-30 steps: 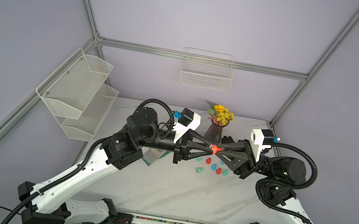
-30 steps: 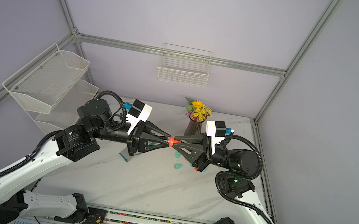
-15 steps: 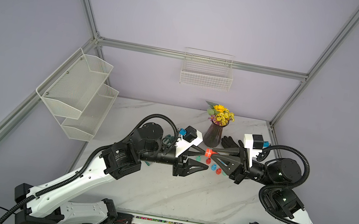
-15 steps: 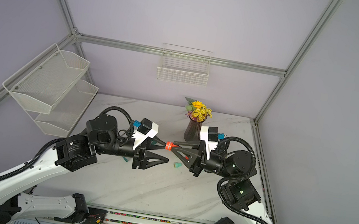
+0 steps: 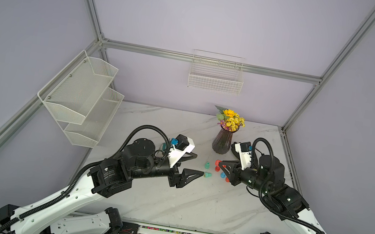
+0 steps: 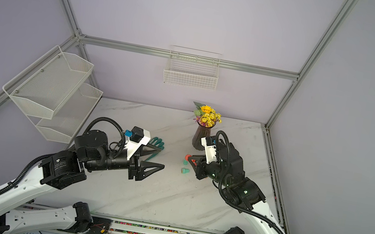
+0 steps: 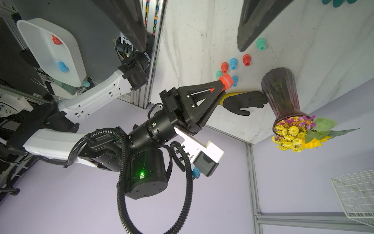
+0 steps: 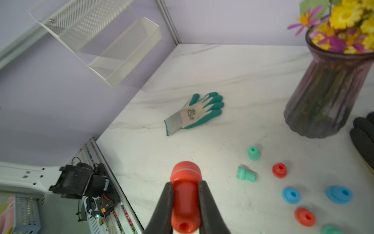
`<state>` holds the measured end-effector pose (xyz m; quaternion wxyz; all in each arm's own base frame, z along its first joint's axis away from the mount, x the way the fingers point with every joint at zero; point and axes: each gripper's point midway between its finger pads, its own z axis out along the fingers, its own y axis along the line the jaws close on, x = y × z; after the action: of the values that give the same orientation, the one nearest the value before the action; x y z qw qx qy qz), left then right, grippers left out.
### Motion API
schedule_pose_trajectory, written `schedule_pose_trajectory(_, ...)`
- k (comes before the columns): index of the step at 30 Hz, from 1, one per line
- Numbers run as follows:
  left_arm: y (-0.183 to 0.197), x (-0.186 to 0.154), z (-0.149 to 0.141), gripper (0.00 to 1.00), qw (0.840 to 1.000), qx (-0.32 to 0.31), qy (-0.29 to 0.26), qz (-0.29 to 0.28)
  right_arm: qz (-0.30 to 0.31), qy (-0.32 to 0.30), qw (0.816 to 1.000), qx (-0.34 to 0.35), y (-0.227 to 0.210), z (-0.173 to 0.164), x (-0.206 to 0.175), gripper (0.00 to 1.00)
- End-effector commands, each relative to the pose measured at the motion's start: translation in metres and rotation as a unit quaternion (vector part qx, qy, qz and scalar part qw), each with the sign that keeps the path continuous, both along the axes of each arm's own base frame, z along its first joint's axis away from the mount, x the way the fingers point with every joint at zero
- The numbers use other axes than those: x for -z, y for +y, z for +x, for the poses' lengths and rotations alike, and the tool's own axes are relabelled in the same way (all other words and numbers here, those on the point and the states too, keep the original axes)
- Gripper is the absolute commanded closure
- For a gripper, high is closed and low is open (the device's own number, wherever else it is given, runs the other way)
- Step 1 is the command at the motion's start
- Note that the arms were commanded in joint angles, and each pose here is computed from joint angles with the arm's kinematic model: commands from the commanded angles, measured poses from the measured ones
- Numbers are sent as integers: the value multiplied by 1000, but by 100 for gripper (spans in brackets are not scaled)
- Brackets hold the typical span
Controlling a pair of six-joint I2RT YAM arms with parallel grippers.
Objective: Close the stamp cap
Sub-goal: Place the stamp at the center of the board.
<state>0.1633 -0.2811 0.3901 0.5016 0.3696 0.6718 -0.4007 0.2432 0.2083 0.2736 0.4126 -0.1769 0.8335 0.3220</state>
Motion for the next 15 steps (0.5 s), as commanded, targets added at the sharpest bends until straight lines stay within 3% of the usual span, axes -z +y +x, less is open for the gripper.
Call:
schedule_pose_trajectory(1, 6, -8, 10, 29, 999, -31, -8, -14, -84, 82, 992, 50, -20, 2, 58, 100)
schedule_pose_trajectory(8, 9, 0, 13, 28, 999, -44, -1, -10, -150, 236, 951, 129, -34, 5, 151, 100)
schedule_pose_trajectory(15, 16, 4, 15, 28, 998, -60, -1, -8, -196, 297, 925, 137, -32, -5, 211, 100)
